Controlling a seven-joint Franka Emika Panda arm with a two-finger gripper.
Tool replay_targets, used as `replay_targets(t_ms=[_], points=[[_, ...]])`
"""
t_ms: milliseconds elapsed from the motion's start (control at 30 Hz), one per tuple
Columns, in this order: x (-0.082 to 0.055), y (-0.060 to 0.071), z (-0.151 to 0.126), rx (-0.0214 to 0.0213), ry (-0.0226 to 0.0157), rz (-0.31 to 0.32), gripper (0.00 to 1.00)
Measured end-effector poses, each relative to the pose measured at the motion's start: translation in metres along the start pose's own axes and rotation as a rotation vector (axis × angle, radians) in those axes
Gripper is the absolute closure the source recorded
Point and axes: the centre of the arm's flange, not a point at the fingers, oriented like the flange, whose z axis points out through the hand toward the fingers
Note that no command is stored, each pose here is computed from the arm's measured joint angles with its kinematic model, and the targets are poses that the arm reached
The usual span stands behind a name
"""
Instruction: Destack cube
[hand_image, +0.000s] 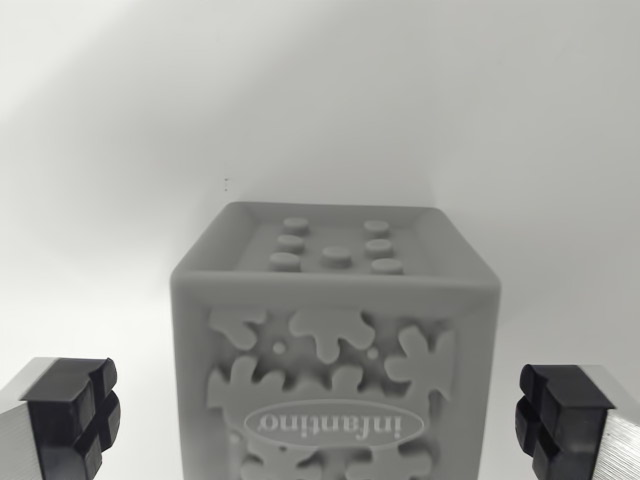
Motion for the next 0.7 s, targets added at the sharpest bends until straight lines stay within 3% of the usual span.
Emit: replay_targets(t_ms=[700], points=[[0.0,0.0,-0.068,0.0034,-0.0022,0.001,0.0]])
